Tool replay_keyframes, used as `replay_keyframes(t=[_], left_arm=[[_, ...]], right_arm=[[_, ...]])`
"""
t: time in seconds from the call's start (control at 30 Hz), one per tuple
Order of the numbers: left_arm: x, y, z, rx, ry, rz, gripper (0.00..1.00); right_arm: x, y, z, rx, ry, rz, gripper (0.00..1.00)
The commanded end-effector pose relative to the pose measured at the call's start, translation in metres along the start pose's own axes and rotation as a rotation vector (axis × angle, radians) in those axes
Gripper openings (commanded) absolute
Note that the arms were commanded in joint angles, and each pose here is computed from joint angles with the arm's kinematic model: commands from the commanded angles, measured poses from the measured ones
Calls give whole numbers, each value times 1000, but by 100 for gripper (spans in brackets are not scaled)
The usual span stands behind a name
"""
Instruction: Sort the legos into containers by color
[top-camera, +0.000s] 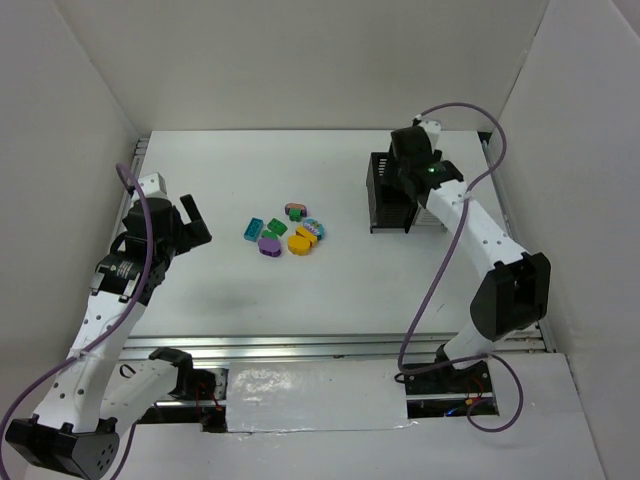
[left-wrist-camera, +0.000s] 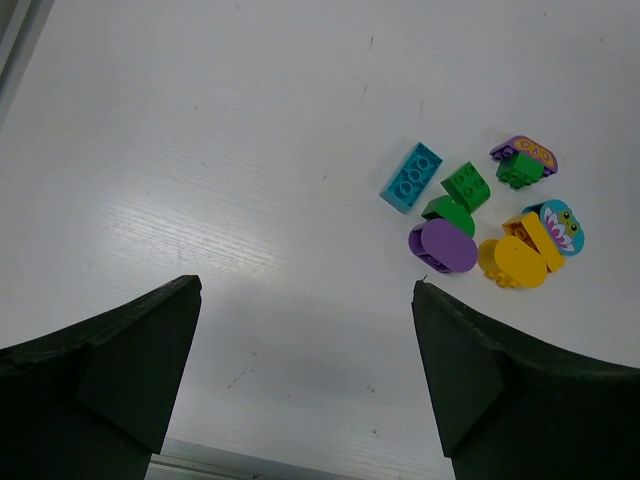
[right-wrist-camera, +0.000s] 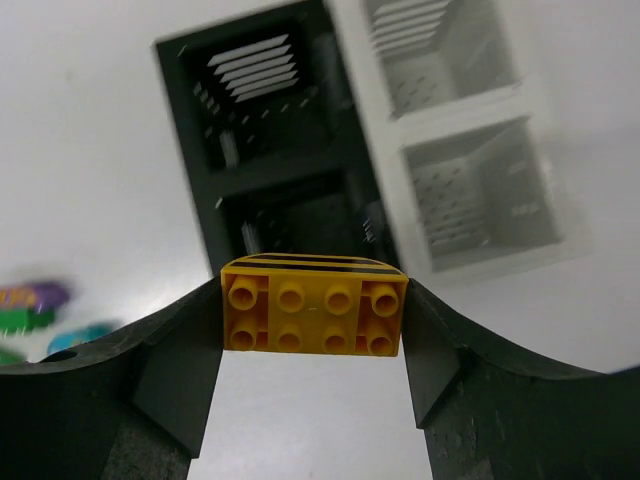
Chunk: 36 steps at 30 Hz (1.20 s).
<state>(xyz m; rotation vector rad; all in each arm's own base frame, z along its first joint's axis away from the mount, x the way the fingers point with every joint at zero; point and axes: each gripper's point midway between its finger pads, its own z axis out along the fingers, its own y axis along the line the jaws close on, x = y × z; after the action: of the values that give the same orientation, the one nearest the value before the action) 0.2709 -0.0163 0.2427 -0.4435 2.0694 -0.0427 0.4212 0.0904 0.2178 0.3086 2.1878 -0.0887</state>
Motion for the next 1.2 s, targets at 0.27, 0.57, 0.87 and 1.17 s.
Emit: replay_keyframes(t=[0.27, 0.57, 0.87, 1.17], left_arm=[[-6, -8, -2, 42, -23, 7, 99], [-5, -10, 0, 46, -14, 12, 100], [-6, -9, -1, 45, -18, 11, 99], [-6, -8, -1, 37, -20, 11, 100]], right_arm=[[-33, -91, 62, 218, 26, 97, 22], [-25, -99, 70, 222, 50, 105, 50], [-24, -104, 68, 248, 52, 107, 90], [-32, -29, 14, 39, -16, 22, 95]])
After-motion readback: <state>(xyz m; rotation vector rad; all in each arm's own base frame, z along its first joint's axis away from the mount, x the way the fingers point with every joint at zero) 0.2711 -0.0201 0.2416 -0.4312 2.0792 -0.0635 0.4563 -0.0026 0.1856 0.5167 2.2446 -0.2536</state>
